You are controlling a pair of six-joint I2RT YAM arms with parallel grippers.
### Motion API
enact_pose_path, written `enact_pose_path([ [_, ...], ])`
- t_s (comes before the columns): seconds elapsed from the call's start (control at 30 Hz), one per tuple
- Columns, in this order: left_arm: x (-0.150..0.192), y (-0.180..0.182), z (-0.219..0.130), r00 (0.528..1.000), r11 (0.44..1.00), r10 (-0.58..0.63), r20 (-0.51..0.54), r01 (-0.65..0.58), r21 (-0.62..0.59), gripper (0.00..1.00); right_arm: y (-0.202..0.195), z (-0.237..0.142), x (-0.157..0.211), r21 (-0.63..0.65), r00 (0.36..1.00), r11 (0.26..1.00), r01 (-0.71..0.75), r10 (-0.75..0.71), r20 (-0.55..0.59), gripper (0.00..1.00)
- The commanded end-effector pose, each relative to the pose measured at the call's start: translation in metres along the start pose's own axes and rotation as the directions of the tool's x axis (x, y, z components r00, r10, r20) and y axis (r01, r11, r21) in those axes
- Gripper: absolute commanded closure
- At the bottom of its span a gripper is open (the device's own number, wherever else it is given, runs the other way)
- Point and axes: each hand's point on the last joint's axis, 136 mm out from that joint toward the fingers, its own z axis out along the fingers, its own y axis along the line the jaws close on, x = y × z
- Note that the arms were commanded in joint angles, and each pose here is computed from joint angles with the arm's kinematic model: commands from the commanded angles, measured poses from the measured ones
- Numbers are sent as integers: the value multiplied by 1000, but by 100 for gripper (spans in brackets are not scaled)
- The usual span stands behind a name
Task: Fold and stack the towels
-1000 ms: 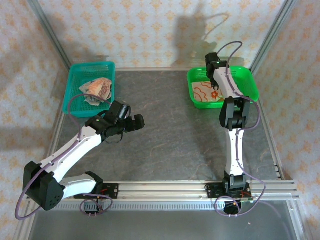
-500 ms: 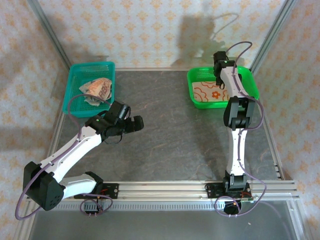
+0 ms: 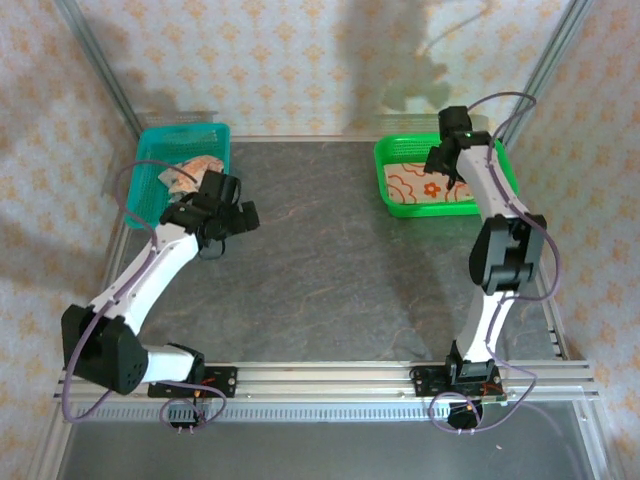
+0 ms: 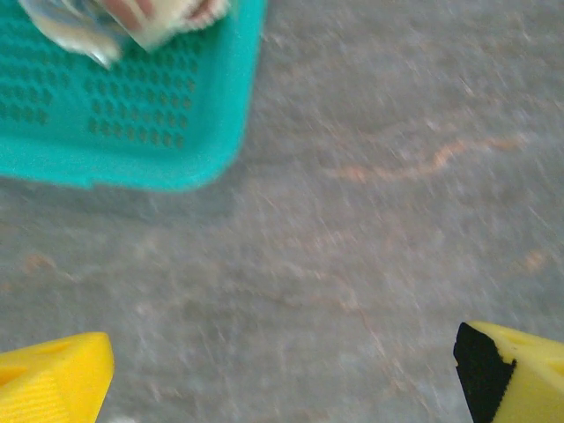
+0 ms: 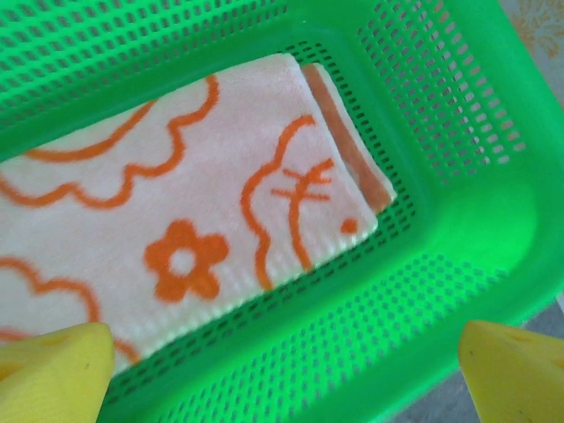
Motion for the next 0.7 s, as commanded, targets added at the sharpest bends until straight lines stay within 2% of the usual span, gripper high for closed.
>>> enact_pose_path([
  [0.0,-42,30,18,997,989,16,70,-6,-145,0,18,-32,6,-111,996,992,-61,68,58,1],
  [0.2,-88,68,69,995,963,-91,39,98,-251,0,23,-78,40,-201,992,977,-72,91,86,1],
  [0.37,-111,82,119,979,949,-201,31,203,-241,4,24,-106,66,-270,987,958,-97,127,96,1],
  [0.5,-118,88,158,972,943,-235,14,232,-238,7,25,-118,82,-293,987,951,-100,132,89,1],
  [0.63,-121,90,182,964,943,-267,1,262,-204,20,28,-126,93,-288,989,954,-85,116,93,1],
  [0.67,-123,91,184,963,944,-269,2,264,-200,31,28,-127,95,-286,989,955,-84,116,95,1],
])
